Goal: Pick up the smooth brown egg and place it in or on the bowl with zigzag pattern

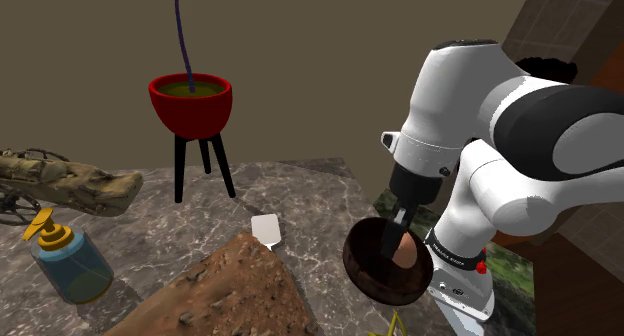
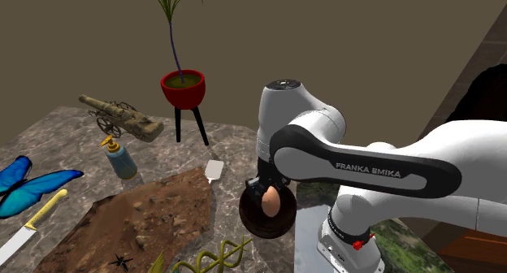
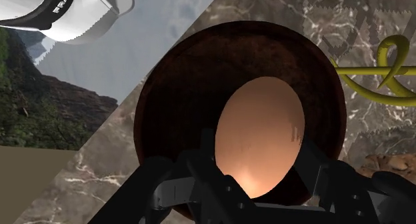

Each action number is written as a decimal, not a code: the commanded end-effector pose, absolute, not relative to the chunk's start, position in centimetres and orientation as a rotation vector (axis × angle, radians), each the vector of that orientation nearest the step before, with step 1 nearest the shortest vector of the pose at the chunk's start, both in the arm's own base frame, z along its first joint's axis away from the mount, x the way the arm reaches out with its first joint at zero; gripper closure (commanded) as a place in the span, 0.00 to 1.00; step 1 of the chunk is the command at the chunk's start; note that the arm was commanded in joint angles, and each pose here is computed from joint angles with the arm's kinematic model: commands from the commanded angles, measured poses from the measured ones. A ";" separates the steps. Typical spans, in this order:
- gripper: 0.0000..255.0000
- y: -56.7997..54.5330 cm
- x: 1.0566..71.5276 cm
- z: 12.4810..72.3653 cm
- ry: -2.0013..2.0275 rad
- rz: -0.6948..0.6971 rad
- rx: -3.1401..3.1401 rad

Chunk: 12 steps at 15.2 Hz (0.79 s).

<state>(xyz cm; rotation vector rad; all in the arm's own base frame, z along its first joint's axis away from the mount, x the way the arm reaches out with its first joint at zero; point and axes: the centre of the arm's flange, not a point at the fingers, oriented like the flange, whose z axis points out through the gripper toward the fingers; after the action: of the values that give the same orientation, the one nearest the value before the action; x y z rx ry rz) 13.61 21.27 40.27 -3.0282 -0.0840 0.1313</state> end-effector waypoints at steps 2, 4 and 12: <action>1.00 21.2 13.6 40.2 -0.084 0.131 -3.028; 1.00 21.2 13.6 40.2 -0.084 0.131 -3.028; 0.00 21.1 13.7 41.5 -0.084 0.131 -3.028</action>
<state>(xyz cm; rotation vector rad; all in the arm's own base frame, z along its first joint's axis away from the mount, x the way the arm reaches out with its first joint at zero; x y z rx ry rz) 13.72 21.17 40.80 -3.0273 -0.0841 0.1306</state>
